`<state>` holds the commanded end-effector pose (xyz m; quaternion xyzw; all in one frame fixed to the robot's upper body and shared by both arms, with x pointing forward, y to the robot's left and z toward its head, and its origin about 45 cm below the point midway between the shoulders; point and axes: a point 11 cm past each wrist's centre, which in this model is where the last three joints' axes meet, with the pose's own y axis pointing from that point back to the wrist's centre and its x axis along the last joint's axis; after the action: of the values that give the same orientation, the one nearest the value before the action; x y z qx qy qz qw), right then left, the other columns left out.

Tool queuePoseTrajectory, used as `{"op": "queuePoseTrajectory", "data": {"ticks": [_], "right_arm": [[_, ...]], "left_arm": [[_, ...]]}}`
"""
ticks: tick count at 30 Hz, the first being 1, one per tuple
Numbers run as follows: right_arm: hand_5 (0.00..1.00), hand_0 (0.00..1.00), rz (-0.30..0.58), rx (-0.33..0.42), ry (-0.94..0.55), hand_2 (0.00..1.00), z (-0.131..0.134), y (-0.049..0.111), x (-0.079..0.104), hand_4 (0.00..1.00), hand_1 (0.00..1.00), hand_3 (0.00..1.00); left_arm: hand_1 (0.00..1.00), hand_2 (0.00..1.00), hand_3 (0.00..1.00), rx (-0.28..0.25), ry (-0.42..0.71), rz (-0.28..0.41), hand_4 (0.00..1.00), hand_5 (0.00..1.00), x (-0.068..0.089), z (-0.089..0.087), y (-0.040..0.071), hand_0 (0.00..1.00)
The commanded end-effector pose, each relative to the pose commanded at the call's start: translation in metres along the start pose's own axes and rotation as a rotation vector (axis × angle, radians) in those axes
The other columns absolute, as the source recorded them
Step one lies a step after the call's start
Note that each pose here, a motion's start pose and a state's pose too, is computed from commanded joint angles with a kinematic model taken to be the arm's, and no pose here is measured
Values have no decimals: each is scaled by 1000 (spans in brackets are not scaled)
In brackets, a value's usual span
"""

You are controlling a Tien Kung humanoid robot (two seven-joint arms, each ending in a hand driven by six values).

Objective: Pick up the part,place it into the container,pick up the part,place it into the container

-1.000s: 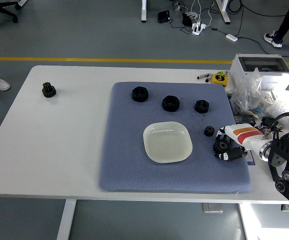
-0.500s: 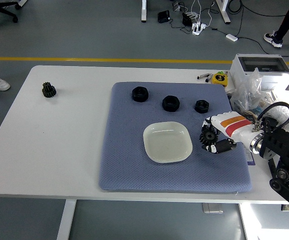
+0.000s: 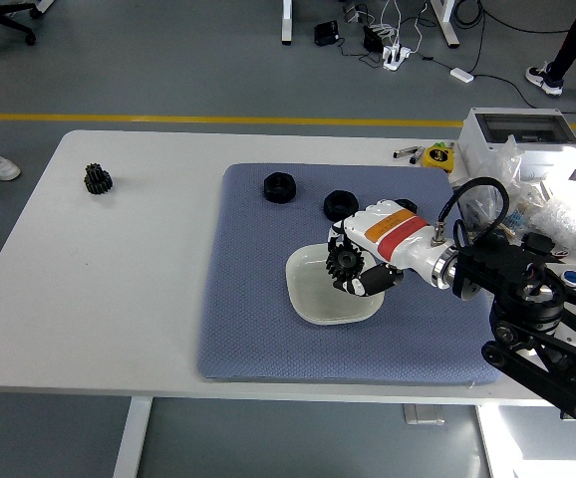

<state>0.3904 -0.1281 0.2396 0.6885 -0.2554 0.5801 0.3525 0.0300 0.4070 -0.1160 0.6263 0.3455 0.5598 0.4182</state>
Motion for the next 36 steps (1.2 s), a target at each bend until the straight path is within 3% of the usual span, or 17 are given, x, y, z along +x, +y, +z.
{"op": "queuePoseTrajectory", "data": {"ticks": [6, 7, 12, 13, 25, 30, 31, 36], "right_arm": [[283, 302, -64, -2, 22, 465, -10, -18, -19, 650, 419, 488], [327, 355, -73, -5, 27, 595, -10, -20, -22, 889, 493, 559], [327, 355, -119, -21, 88, 595, -8, -27, -33, 889, 493, 559], [354, 389, -121, -22, 96, 753, -7, -27, -33, 998, 567, 855], [319, 381, -43, 6, 120, 777, -2, -23, -15, 998, 561, 884], [319, 381, 31, -65, 99, 777, 19, -19, 3, 998, 561, 884], [319, 372, 42, -88, 94, 733, 26, -18, 6, 998, 540, 822], [319, 372, 62, -169, 62, 733, 52, -15, 12, 998, 540, 822]], "left_arm": [[731, 790, 642, 0, -5, -1, 719, 622, 0, 2, 0, 733], [731, 789, 642, 0, -5, -2, 718, 621, 0, 2, 0, 733], [731, 789, 642, 0, -7, -5, 718, 621, -1, 2, 0, 733], [730, 788, 642, 0, -8, -5, 718, 621, -1, 2, 0, 734], [730, 788, 640, -1, -12, -9, 714, 615, -1, 2, 0, 734], [730, 788, 640, -1, -9, -9, 714, 615, -1, 2, 0, 734], [730, 789, 640, -1, -9, -9, 714, 614, -1, 2, 0, 735], [730, 789, 640, -1, -11, -9, 714, 614, -1, 2, 0, 735]]}}
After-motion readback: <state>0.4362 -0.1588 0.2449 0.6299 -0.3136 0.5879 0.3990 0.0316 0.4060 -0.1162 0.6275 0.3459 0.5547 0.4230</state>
